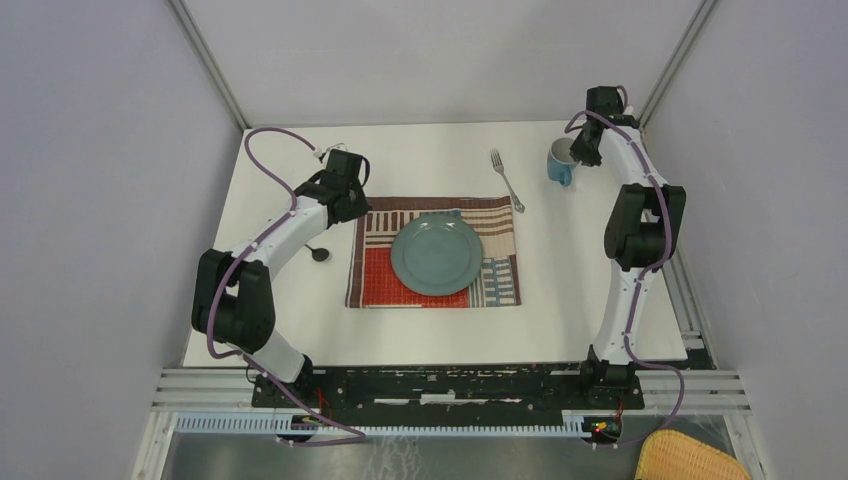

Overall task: Set the dinner table for one person
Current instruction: Pick up the cup at the center of the board, then place the cup on the napkin.

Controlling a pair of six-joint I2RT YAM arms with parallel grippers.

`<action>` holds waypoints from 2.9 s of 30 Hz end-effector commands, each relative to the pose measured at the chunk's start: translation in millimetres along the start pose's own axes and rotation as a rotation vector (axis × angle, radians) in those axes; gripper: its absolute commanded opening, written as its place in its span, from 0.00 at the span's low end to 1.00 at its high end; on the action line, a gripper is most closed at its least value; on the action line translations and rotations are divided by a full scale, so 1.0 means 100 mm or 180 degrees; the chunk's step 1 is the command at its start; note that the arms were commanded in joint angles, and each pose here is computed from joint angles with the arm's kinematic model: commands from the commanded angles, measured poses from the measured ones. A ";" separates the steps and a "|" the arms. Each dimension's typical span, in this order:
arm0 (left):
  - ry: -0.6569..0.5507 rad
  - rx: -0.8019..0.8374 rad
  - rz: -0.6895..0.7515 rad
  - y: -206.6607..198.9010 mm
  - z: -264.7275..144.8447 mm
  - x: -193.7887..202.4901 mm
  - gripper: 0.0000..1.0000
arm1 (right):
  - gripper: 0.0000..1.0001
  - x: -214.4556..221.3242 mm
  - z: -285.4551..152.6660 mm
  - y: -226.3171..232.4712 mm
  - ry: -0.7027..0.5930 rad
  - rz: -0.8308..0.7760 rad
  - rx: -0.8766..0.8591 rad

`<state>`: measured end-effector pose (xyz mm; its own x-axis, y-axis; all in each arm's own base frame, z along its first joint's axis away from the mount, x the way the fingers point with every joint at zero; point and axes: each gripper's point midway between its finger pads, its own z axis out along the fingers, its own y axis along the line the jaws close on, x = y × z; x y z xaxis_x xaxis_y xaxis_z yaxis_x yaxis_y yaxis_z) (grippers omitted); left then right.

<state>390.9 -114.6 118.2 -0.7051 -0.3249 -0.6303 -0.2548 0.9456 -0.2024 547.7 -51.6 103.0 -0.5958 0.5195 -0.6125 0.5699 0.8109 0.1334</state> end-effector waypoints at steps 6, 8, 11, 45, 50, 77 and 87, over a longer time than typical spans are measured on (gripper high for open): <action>-0.0145 0.0045 0.0004 -0.03 -0.06 -0.16 0.10 | 0.09 -0.16 0.07 0.08 -0.0122 0.0043 -0.0076; -0.0138 0.0049 0.0007 -0.04 -0.05 -0.15 0.10 | 0.06 -0.15 0.08 0.08 -0.0111 0.0045 -0.0081; -0.0133 0.0053 0.0007 -0.04 -0.04 -0.15 0.10 | 0.00 -0.15 0.08 0.09 -0.0105 0.0040 -0.0098; -0.0062 0.0281 -0.0143 -0.13 0.01 0.00 0.10 | 0.00 -0.01 -1.21 0.60 -0.0160 -0.0517 -0.0617; -0.0082 0.0307 -0.0175 -0.13 0.00 0.02 0.10 | 0.00 0.14 -1.44 0.74 -0.0144 -0.0685 -0.0707; -0.0164 0.0324 -0.0161 -0.12 -0.07 -0.05 0.10 | 0.00 1.19 -1.74 1.15 0.0249 -0.1262 -0.0843; -0.0152 0.0298 -0.0134 -0.09 -0.07 -0.03 0.10 | 0.00 1.27 -1.53 1.18 0.0276 -0.1289 -0.0750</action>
<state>385.6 -123.4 105.0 -0.7088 -0.3349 -0.6209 -0.2191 0.9411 -0.2575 432.3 149.3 142.0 -0.8542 0.1262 -0.5044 0.1212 0.9917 0.0429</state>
